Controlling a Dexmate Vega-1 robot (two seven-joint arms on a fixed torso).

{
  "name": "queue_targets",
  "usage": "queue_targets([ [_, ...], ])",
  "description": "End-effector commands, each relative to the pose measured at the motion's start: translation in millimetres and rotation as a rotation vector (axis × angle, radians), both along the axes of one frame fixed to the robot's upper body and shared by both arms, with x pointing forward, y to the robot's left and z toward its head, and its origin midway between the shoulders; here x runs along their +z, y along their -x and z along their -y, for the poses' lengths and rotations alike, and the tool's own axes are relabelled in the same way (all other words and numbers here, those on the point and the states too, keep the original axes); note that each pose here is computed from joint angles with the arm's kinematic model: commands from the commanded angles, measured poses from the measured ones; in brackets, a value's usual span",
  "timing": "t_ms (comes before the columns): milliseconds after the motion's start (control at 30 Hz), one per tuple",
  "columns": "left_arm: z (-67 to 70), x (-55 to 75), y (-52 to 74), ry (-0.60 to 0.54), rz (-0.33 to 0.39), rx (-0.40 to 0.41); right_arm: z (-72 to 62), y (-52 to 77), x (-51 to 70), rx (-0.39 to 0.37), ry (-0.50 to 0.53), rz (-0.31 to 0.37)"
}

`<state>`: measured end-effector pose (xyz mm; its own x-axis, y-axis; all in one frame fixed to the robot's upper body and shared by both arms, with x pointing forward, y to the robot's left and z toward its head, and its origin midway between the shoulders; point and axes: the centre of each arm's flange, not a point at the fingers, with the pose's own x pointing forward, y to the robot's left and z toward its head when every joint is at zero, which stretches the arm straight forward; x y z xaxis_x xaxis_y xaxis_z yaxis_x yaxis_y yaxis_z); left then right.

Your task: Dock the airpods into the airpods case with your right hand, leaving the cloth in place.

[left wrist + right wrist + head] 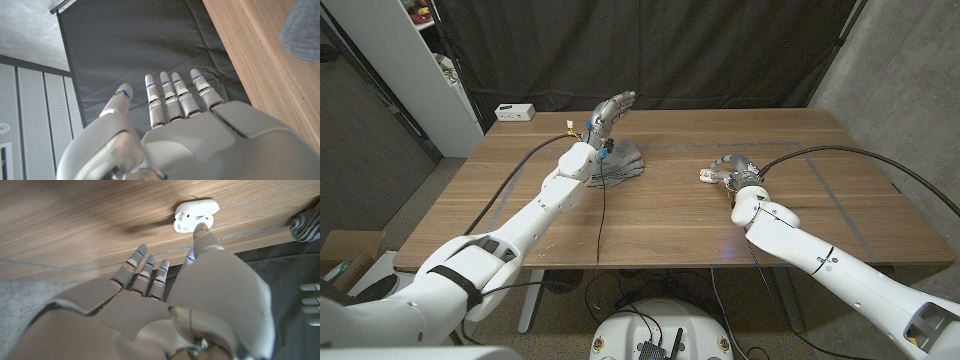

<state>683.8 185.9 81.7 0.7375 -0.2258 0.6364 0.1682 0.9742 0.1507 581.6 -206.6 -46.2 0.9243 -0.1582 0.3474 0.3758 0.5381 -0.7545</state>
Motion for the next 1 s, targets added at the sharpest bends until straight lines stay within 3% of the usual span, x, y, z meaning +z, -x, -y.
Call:
queue_targets([
  [33, 8.9, 4.9, 11.7, -0.011, -0.067, 0.022, 9.0, 2.1, -1.9, -0.005, 0.033, -0.001],
  [300, 10.8, 1.1, 14.2, -0.008, -0.055, 0.025, 11.7, -3.7, -7.2, 0.029, 0.038, 0.015],
  [733, 17.9, -2.0, 16.7, -0.019, -0.050, 0.023, 30.0, -6.0, -19.2, 0.039, 0.042, 0.025],
  [1000, 20.6, -4.5, 18.7, -0.023, -0.047, 0.015, 26.2, -7.5, -17.0, 0.064, 0.047, 0.039],
])
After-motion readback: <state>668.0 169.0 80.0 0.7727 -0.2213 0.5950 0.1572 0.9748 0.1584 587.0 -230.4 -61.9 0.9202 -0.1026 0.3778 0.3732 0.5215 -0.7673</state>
